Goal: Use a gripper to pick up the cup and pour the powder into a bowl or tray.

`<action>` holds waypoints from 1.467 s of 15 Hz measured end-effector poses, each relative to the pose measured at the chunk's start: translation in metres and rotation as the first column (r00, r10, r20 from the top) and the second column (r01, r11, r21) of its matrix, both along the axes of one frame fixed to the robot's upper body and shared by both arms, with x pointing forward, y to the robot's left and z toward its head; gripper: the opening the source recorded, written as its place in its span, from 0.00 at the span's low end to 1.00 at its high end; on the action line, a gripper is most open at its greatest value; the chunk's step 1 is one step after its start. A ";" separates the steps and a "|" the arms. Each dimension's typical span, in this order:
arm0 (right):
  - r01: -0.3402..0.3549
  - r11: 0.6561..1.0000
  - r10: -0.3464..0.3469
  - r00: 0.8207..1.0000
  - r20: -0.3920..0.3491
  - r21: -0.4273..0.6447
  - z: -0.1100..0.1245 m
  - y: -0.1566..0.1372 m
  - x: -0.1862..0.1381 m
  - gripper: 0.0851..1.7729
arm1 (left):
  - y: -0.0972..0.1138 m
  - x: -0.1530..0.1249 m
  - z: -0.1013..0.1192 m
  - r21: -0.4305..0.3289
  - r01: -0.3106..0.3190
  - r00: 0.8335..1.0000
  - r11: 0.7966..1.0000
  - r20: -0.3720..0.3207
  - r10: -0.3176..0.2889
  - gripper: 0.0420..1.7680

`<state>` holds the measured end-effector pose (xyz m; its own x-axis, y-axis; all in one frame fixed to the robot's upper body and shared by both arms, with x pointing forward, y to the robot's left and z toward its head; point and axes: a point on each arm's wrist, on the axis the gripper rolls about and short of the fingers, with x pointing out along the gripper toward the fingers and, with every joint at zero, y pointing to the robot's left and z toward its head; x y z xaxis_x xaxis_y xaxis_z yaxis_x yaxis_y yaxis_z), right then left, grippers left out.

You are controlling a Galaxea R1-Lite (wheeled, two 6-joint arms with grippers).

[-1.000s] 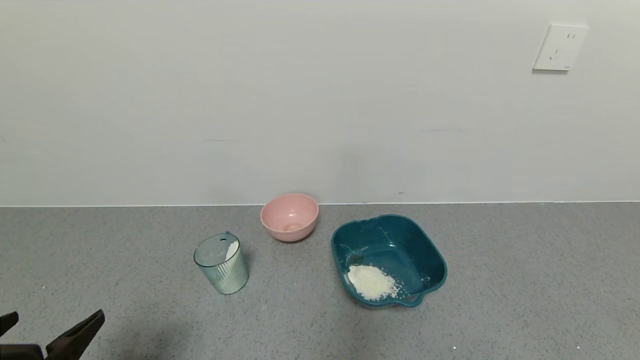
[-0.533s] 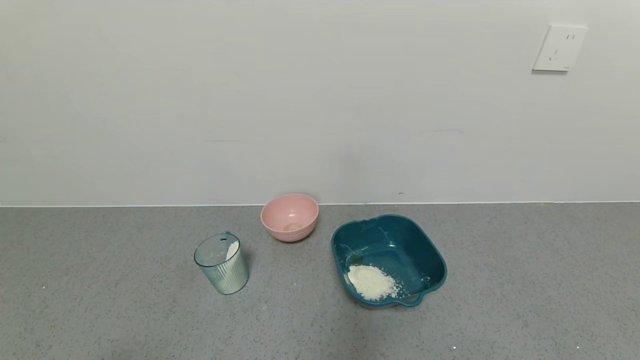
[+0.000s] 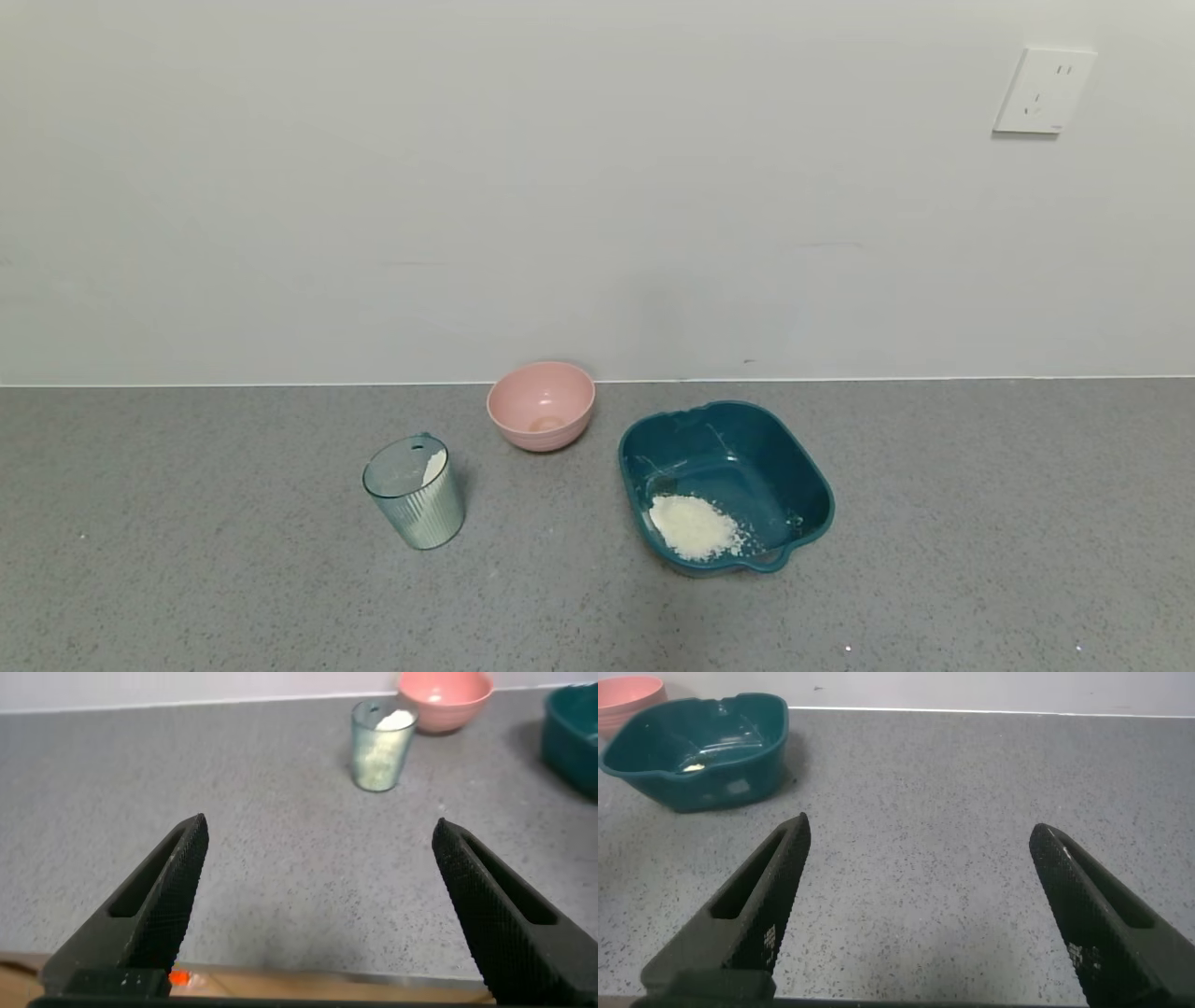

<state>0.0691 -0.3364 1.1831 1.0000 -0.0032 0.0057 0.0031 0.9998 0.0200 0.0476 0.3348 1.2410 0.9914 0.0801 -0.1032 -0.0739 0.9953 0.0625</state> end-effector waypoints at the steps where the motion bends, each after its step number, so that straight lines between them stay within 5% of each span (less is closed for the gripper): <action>1: 0.000 1.000 0.000 1.000 0.000 0.000 0.000 0.000 0.000 0.96 | 0.000 -0.003 -0.004 0.004 0.024 0.999 1.000 0.027 -0.024 0.97; 5: 0.000 1.000 0.000 1.000 0.000 0.000 0.000 0.000 0.000 0.96 | -0.001 -0.005 -0.005 0.022 0.059 0.984 0.998 0.168 -0.062 0.97; 10: 0.000 1.000 0.000 1.000 0.000 0.000 0.000 0.000 0.000 0.96 | -0.002 0.012 -0.027 0.053 0.084 0.967 0.995 0.238 -0.094 0.97; 18: 0.000 1.000 0.000 1.000 0.000 0.001 0.000 0.000 0.000 0.96 | -0.002 0.021 -0.059 0.043 0.123 0.988 0.992 0.090 -0.126 0.97; 22: 0.000 1.000 0.000 1.000 0.000 0.000 0.000 0.000 0.000 0.96 | -0.002 0.021 -0.058 -0.028 0.102 0.990 0.994 0.103 -0.099 0.97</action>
<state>0.0691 -0.3364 1.1830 1.0000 -0.0032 0.0053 0.0031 0.9998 0.0200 0.0689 0.3329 1.1825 0.9998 -0.0221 -0.0023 0.0222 0.9994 0.0263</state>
